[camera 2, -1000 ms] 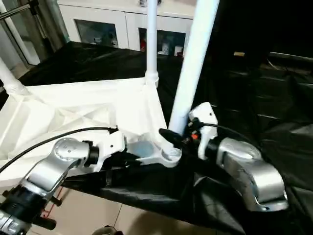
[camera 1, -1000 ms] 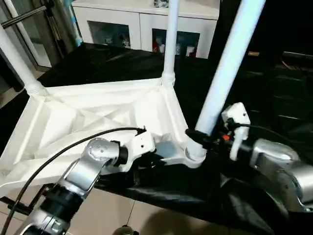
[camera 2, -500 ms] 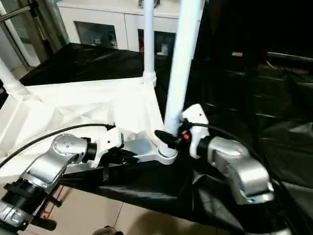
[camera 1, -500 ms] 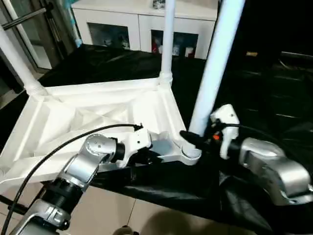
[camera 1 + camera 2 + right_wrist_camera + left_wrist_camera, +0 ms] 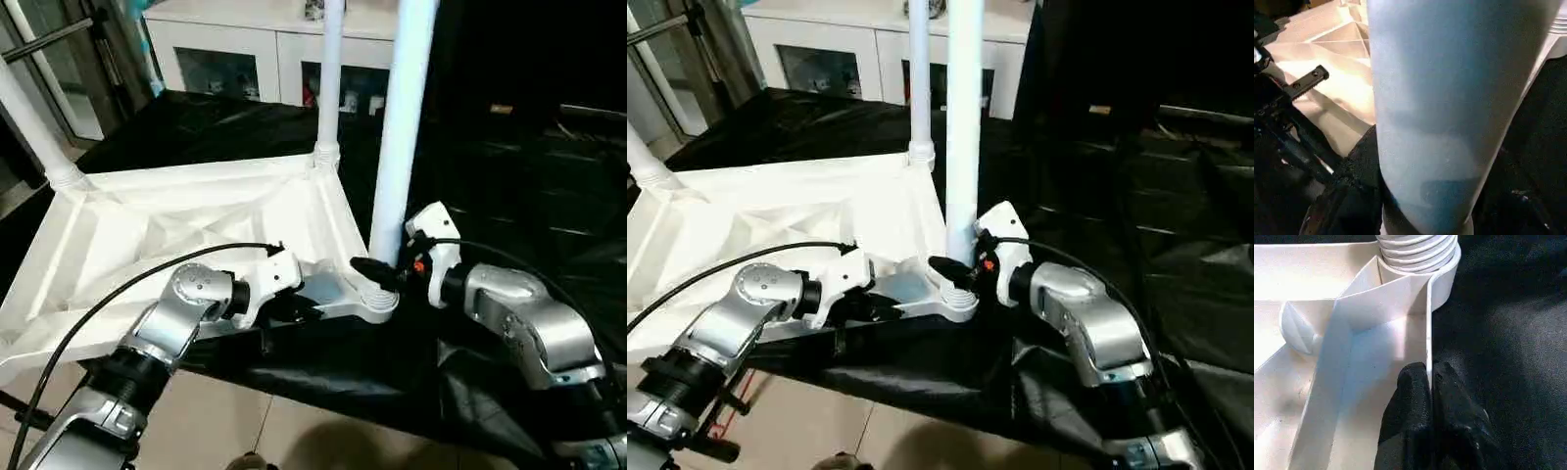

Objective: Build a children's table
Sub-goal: Insert table leg to table base

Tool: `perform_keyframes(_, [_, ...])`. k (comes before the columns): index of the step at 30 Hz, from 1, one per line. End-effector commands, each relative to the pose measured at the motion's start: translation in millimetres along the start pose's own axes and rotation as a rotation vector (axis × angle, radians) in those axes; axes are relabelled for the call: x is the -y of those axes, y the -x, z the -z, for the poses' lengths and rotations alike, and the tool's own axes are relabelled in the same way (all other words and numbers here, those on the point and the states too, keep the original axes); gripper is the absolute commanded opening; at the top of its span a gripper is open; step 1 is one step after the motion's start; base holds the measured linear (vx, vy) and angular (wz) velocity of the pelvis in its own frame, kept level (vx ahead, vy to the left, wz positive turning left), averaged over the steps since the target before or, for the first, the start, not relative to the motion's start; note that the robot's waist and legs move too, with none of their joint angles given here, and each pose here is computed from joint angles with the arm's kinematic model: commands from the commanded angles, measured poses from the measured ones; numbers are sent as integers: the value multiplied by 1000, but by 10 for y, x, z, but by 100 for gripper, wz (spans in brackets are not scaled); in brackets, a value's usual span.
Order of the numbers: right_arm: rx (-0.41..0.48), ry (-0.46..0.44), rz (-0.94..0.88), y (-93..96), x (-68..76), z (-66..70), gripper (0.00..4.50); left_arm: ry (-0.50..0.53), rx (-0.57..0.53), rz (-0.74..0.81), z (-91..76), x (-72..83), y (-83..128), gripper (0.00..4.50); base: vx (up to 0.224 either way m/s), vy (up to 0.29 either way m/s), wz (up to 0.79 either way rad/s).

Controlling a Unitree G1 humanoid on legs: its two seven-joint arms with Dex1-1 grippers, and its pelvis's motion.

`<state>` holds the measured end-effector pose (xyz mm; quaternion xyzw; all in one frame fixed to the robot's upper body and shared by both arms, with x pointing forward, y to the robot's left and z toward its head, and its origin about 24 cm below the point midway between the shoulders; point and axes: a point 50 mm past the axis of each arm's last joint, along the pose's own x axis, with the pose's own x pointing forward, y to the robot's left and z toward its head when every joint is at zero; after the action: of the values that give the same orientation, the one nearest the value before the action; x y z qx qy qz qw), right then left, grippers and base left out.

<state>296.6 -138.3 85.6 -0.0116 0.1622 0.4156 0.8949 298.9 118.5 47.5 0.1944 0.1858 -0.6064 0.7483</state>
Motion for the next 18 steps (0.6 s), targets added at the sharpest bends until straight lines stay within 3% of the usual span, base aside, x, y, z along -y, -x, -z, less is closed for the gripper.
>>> perform_keyframes(1, [10,-47,-15,-25,-10,59,190,-44,103,9,-179,-14,-23,0,0,0,0])
perform_keyframes(8, [21,-125,6,7,31,216,190,-46,102,7,-189,-29,-14,0,0,0,0])
perform_keyframes(11, [47,-202,49,61,75,355,190,-44,101,-24,-193,-72,2,0,0,0,0])
perform_keyframes(18, [56,-279,107,122,80,604,190,-38,95,-53,-200,-123,15,0,0,0,0])
